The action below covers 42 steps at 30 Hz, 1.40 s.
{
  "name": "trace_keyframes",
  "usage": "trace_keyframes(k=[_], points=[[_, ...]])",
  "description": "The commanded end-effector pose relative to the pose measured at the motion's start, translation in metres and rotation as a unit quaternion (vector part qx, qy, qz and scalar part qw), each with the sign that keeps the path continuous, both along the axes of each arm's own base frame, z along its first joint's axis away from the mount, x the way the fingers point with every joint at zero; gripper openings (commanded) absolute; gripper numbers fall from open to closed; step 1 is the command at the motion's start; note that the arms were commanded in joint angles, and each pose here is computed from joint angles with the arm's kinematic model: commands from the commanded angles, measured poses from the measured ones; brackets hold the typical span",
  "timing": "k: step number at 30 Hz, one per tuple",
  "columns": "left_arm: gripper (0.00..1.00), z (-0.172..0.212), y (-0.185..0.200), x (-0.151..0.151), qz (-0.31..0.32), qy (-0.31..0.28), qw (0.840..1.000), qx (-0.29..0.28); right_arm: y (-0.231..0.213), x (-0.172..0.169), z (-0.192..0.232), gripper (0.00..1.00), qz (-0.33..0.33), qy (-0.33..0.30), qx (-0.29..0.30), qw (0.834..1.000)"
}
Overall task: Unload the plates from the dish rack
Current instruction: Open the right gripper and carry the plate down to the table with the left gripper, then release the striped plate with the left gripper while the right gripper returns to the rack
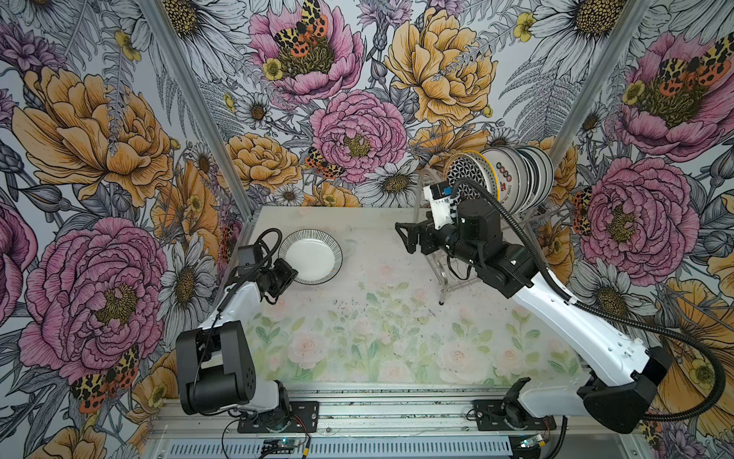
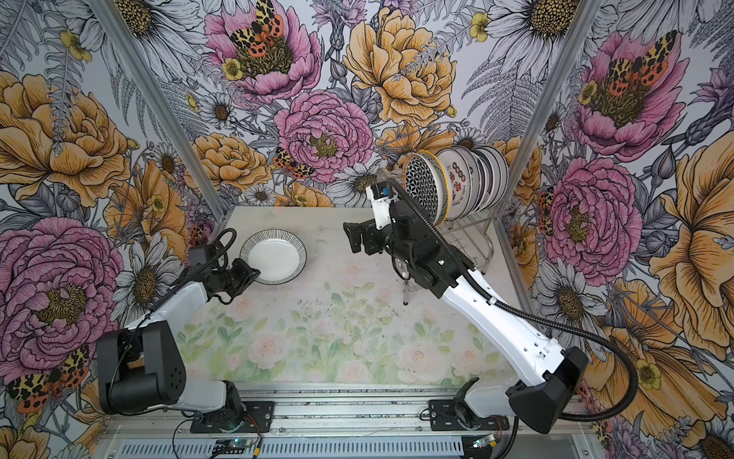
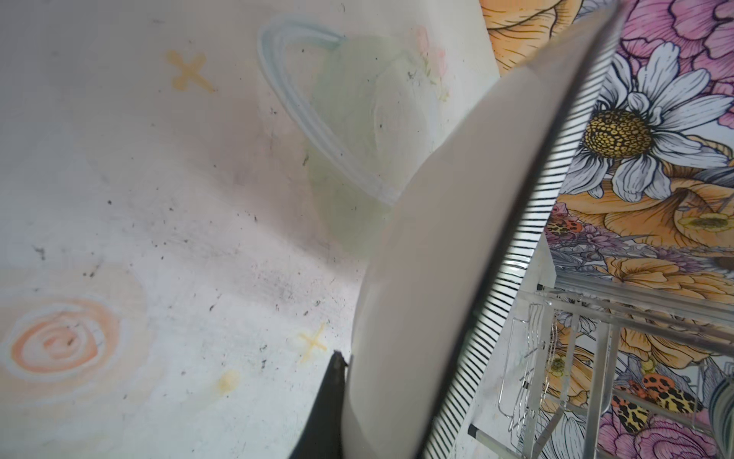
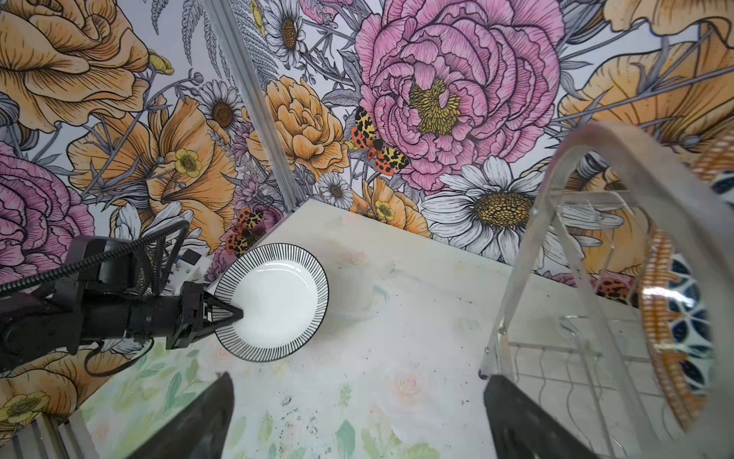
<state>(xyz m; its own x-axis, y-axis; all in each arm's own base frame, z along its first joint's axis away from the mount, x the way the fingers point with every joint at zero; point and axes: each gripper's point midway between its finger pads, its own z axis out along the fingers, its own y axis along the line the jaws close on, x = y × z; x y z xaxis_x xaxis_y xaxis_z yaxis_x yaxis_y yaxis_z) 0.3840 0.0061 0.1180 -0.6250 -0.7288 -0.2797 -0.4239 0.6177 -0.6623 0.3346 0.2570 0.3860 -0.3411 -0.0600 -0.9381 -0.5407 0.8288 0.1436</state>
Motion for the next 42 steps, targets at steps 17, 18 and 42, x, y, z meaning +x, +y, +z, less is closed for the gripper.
trace_keyframes(k=[17,18,42], points=[[0.0,-0.01,0.026,0.113,0.009,-0.05,0.999,-0.01,-0.046,-0.014,-0.107,0.99,-0.096,0.077,-0.069,0.99],[0.0,-0.011,0.027,0.113,0.012,-0.049,0.999,-0.009,-0.045,-0.013,-0.111,0.99,-0.098,0.08,-0.071,0.989],[0.14,-0.051,0.056,0.089,0.025,0.003,1.0,-0.017,0.007,-0.004,-0.183,0.99,-0.083,0.085,-0.193,0.974]])
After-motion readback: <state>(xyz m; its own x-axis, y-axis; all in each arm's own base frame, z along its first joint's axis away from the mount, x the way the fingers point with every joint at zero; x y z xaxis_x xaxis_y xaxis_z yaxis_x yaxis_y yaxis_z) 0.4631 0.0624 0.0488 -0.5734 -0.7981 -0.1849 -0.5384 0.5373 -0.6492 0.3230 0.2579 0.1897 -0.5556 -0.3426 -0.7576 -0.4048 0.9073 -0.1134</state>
